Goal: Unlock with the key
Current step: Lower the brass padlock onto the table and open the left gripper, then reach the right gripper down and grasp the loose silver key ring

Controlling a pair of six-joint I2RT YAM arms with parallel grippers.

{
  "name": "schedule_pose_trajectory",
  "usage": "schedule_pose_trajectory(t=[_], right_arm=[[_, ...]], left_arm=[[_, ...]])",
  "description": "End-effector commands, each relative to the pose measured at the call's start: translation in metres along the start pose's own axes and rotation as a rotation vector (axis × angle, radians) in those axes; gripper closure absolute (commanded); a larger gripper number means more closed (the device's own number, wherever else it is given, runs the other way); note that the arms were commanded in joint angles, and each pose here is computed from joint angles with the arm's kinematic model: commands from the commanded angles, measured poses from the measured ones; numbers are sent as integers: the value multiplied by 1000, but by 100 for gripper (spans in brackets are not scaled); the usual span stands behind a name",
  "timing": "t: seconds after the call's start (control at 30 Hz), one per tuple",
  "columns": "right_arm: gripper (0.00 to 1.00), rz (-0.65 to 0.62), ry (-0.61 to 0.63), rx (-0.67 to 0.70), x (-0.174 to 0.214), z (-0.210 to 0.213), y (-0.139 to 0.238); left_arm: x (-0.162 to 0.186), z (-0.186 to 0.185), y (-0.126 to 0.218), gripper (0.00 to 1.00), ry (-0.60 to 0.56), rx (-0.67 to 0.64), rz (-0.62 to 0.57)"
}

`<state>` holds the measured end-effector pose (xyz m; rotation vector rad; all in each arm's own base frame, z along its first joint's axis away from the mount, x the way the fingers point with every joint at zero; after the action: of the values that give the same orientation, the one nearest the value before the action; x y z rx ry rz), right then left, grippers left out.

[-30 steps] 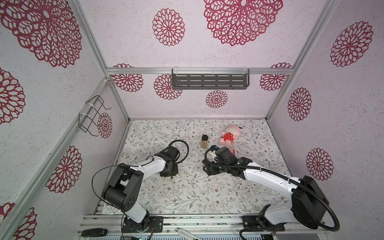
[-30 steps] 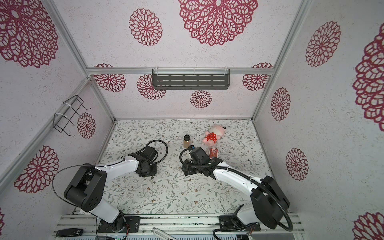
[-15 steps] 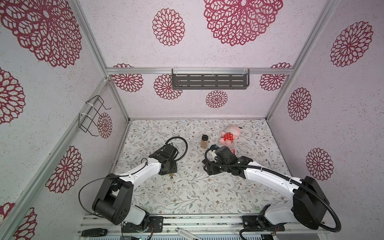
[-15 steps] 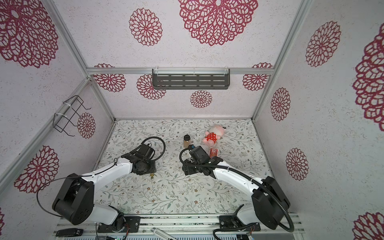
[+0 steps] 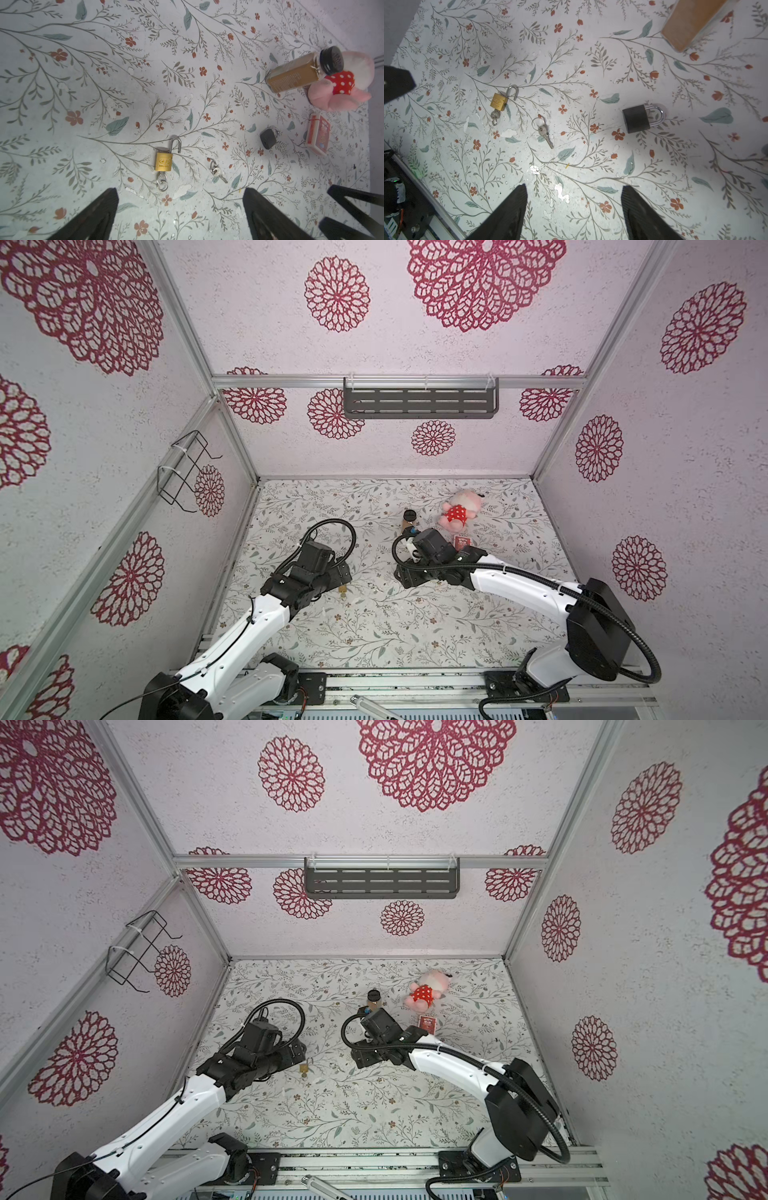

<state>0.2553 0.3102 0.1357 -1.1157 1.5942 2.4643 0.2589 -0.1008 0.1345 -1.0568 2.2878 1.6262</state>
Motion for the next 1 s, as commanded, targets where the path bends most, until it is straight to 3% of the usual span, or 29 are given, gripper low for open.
schedule_pose_trajectory(t=[0.0, 0.33, 0.6, 0.97], right_arm=[[26, -32, 68, 6, -14, 14, -2], [30, 51, 159, 33, -5, 34, -46], [39, 108, 256, 33, 0, 57, -77], [49, 144, 285, 20, 1, 69, -105]], left_arm=[[-11, 5, 13, 3, 66, 4, -75], [-19, 24, 39, 3, 161, -18, -176], [-20, 33, 47, 3, 198, -22, -212], [-14, 45, 50, 2, 257, -12, -240]])
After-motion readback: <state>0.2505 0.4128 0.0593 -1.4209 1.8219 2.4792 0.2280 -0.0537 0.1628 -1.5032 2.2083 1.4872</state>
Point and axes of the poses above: each gripper's point midway between its finger pads, its own y axis back along the fingers, its own z axis along the line the jaws close on, x = y × z, the point moved 1 cm from there along y, back along the fingers, and after that the axes turned 2 degrees about y, right-handed, at the moved point
